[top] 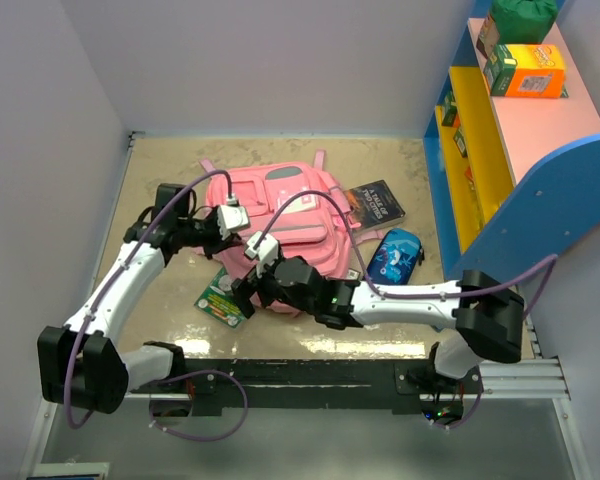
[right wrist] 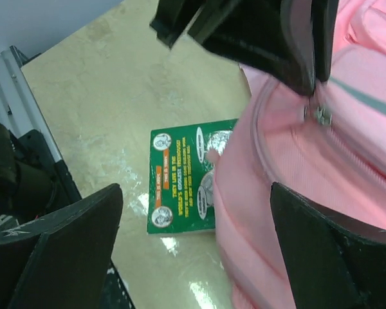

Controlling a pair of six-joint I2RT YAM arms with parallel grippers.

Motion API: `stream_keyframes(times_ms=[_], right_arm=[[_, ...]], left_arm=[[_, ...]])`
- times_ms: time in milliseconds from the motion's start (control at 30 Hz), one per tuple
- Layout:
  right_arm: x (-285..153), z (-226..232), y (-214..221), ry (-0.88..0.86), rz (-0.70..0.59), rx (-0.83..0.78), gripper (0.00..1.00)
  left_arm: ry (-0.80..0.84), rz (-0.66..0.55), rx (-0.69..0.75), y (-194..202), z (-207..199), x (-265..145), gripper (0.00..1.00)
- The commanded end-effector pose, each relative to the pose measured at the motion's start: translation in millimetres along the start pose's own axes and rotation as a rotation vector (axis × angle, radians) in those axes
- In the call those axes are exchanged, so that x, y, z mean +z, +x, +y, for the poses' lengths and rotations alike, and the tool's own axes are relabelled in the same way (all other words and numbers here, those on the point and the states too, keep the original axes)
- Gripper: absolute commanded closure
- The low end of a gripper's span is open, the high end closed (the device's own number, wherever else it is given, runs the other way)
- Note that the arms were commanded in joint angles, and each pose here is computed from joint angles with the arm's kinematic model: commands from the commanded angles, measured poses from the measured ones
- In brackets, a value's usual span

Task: Pack the student bag
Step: Unzip the student bag at the center of the board.

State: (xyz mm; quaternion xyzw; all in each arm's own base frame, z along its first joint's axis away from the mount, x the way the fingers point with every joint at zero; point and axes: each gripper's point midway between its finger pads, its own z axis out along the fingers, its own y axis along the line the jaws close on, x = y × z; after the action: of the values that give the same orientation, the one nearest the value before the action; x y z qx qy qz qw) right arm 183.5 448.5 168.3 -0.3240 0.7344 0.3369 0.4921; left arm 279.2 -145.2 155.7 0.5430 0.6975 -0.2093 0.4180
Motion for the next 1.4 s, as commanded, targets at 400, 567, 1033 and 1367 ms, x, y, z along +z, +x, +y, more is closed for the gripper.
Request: stream_keyframes(times_ms=[400, 567, 1033, 1367], right_arm=[[-142.9, -152.5, -37.7, 0.462, -0.060, 0.392, 0.01], [-180.7, -171.9, -15.0, 0.627, -0.017, 0.558, 0.01], [-280.7, -222.6, 91.8, 1.238, 0.279, 0.811, 0.02], [-301.5, -260.8, 97.0, 1.370, 0.372, 0.837, 0.21]], left_arm=[[-0.038, -0.088, 0.160, -65.8, 28.6, -24.3, 0.68], [0.041, -0.160, 0.147, -73.4, 1.1, -5.0, 0.63], [0.143, -0.068, 0.185, -77.9, -24.7, 69.4, 0.66], [0.138, -0.072, 0.230, -82.6, -25.9, 80.4, 0.64]])
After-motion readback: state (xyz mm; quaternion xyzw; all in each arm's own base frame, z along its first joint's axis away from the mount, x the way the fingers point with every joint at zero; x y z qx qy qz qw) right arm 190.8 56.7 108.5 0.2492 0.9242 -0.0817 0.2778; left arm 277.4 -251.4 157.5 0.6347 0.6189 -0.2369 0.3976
